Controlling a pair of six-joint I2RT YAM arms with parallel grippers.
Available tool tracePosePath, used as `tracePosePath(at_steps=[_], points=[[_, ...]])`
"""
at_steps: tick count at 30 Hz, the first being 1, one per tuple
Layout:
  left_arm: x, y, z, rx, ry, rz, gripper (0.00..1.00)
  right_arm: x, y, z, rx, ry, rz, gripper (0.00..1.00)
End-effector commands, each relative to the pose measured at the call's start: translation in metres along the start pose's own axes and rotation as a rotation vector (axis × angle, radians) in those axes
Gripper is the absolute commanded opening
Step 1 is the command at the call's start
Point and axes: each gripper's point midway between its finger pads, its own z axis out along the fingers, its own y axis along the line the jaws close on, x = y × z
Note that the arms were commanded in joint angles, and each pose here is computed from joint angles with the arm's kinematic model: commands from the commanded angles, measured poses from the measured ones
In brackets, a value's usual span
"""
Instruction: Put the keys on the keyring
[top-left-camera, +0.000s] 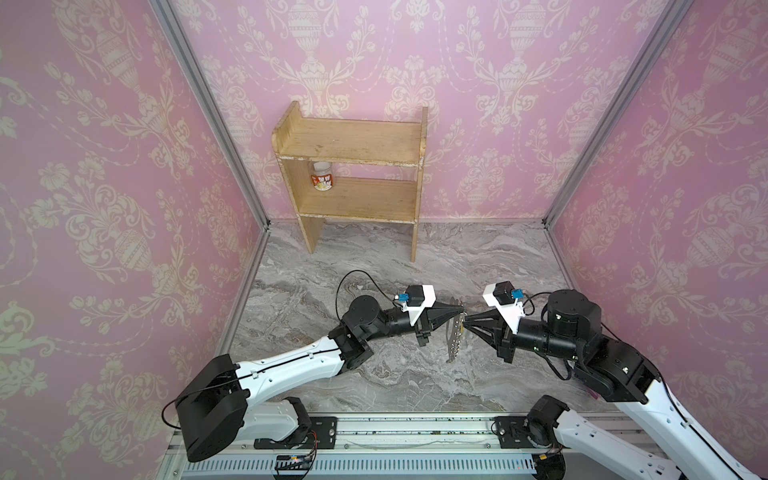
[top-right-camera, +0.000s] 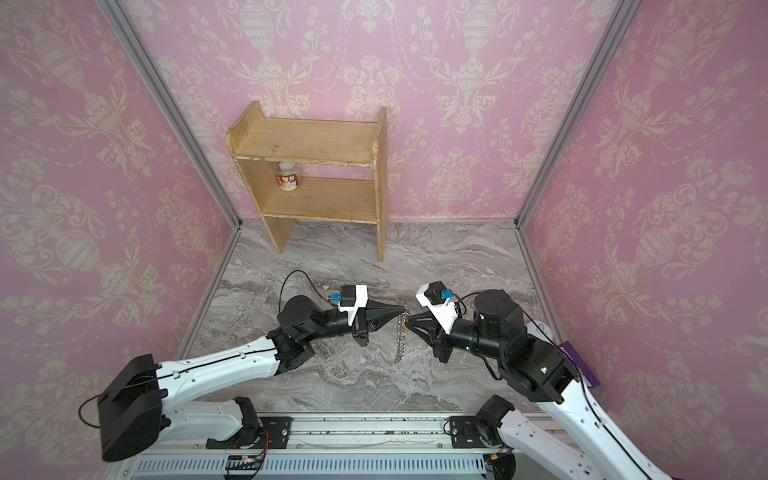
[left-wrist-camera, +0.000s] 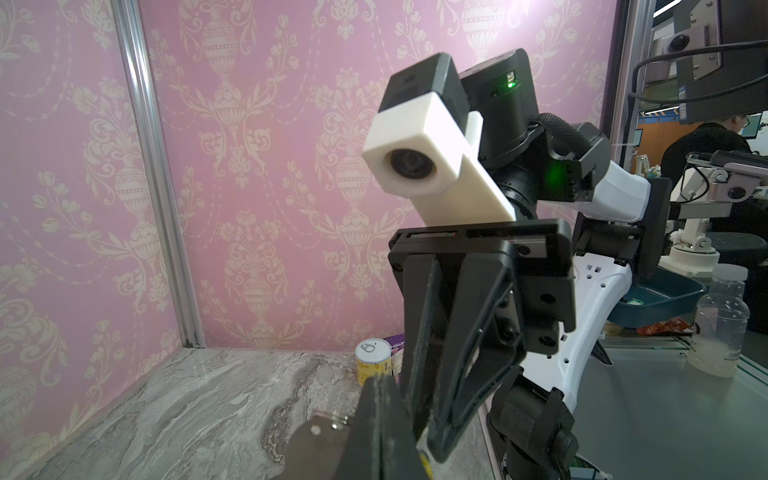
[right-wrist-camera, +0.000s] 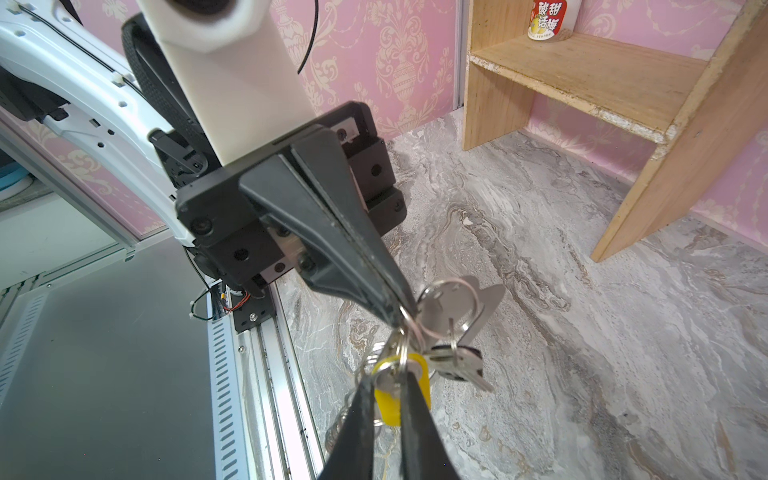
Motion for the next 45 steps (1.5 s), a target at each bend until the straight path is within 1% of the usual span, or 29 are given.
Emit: tracePosePath(at_steps=[1, 6, 9, 14, 21, 24, 26, 28, 31, 35, 39, 43, 44, 45], points=[[-0.002, 0.002, 0.0, -0.012, -0.033, -0.005, 0.0, -0.006, 0.005, -0.001, -0.019, -0.025, 0.007, 0.16], [-0.003, 0.001, 0.0, -0.007, -0.041, -0.005, 0.0, -0.01, 0.003, 0.0, -0.013, -0.037, 0.003, 0.17], [-0.008, 0.001, 0.0, -0.006, -0.05, 0.002, 0.0, -0.006, 0.001, 0.007, -0.022, -0.016, 0.011, 0.16], [-0.014, -0.001, -0.001, 0.001, -0.055, 0.006, 0.0, -0.008, -0.003, 0.01, -0.005, -0.03, 0.005, 0.14], [-0.02, -0.003, -0.002, 0.005, -0.067, 0.013, 0.0, -0.01, -0.005, 0.009, -0.001, -0.047, 0.011, 0.06], [-0.022, -0.003, -0.003, 0.004, -0.07, 0.017, 0.0, -0.006, -0.005, 0.006, 0.005, -0.037, 0.014, 0.04], [-0.022, -0.003, -0.003, 0.005, -0.068, 0.018, 0.0, -0.003, -0.006, 0.004, 0.007, -0.032, 0.018, 0.04], [-0.022, -0.004, -0.003, 0.005, -0.066, 0.021, 0.0, -0.003, -0.006, 0.001, 0.012, -0.039, 0.019, 0.06], [-0.022, -0.004, -0.003, 0.008, -0.065, 0.023, 0.0, -0.001, -0.006, 0.0, 0.009, -0.031, 0.025, 0.05], [-0.022, -0.004, -0.003, 0.007, -0.067, 0.028, 0.0, 0.0, -0.003, 0.003, -0.023, -0.028, 0.037, 0.0], [-0.024, -0.003, -0.001, 0.011, -0.087, 0.027, 0.0, 0.003, 0.002, 0.013, -0.077, -0.027, 0.061, 0.0], [-0.023, -0.002, 0.0, 0.01, -0.094, 0.028, 0.0, 0.005, 0.005, 0.018, -0.109, -0.023, 0.083, 0.06], [-0.035, -0.002, 0.003, 0.014, -0.119, 0.04, 0.0, 0.007, 0.006, 0.019, -0.119, -0.016, 0.089, 0.08], [-0.036, -0.002, 0.004, 0.017, -0.124, 0.042, 0.0, 0.008, 0.007, 0.02, -0.126, -0.01, 0.093, 0.13]])
